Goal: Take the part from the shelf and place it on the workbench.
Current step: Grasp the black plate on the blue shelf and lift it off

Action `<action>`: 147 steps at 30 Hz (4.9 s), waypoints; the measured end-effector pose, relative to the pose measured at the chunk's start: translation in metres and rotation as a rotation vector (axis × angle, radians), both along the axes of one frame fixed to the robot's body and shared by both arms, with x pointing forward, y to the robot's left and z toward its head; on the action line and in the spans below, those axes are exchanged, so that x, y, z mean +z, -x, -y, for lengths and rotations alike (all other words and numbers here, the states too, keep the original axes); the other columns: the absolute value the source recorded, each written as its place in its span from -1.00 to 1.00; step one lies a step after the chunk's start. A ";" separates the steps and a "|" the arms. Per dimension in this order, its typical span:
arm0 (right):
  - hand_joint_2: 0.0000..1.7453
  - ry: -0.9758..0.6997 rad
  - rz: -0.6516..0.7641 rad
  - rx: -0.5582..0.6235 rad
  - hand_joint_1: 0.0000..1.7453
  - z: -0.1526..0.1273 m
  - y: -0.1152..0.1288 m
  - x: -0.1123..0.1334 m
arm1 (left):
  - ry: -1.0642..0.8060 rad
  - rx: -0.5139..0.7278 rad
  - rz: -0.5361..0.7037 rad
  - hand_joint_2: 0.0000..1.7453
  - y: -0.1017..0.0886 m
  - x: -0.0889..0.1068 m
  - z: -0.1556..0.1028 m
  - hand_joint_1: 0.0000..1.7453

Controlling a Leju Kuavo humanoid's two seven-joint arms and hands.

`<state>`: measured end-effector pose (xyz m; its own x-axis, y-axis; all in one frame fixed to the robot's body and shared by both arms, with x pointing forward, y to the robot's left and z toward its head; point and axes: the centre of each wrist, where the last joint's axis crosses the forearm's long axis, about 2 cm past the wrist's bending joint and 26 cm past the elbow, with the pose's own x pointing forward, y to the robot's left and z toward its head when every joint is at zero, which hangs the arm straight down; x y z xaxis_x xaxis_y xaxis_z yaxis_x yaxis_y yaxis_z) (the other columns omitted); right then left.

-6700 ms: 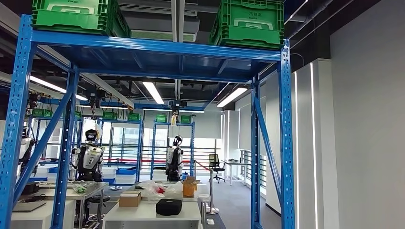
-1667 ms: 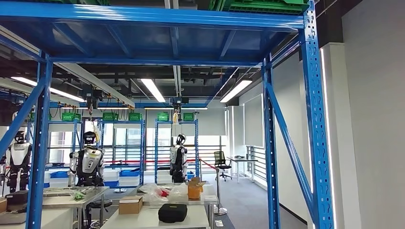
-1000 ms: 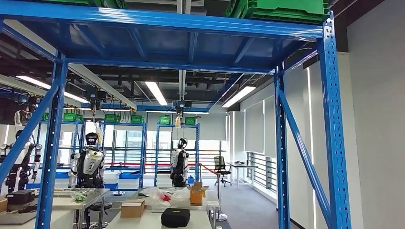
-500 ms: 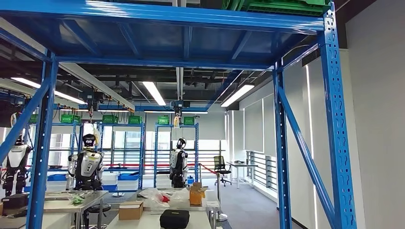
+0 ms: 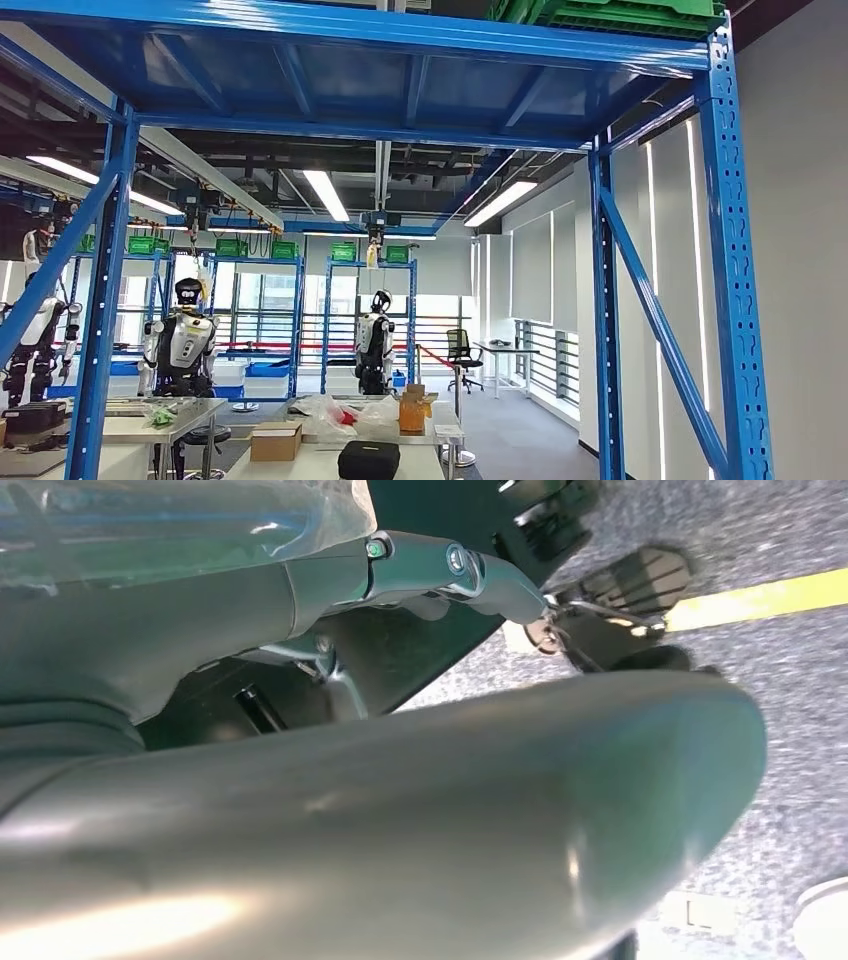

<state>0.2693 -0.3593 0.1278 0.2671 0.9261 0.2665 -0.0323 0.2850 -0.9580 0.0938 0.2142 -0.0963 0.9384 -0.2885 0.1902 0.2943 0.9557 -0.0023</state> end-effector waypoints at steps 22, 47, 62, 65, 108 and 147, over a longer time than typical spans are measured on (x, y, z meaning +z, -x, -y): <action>-1.00 -0.010 0.011 -0.005 -1.00 0.000 0.000 0.002 | -0.002 0.003 0.003 -1.00 0.000 0.000 0.000 -1.00; -1.00 -0.020 0.000 -0.008 -1.00 -0.001 0.003 -0.001 | -0.003 0.006 0.006 -1.00 -0.001 0.000 -0.001 -1.00; -1.00 -0.023 0.002 -0.014 -1.00 0.000 0.004 -0.002 | 0.000 0.007 0.005 -1.00 0.000 0.000 0.000 -1.00; -1.00 -0.025 0.003 -0.015 -1.00 0.000 0.004 -0.002 | -0.001 0.007 0.006 -1.00 0.000 0.000 0.000 -1.00; -1.00 -0.058 -0.098 0.058 -1.00 -0.034 0.006 -0.023 | -0.126 0.020 0.037 -1.00 0.003 -0.003 -0.018 -1.00; -1.00 -0.125 -0.341 0.222 -1.00 -0.092 0.007 -0.066 | -0.260 0.250 0.112 -1.00 0.026 -0.005 -0.089 -1.00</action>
<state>0.2621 -0.2674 0.0617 0.1571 0.9373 0.3110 -0.4155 0.3484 -0.8402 0.0683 0.3034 -0.1011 0.9634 -0.1053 0.2464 0.0364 0.9625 0.2689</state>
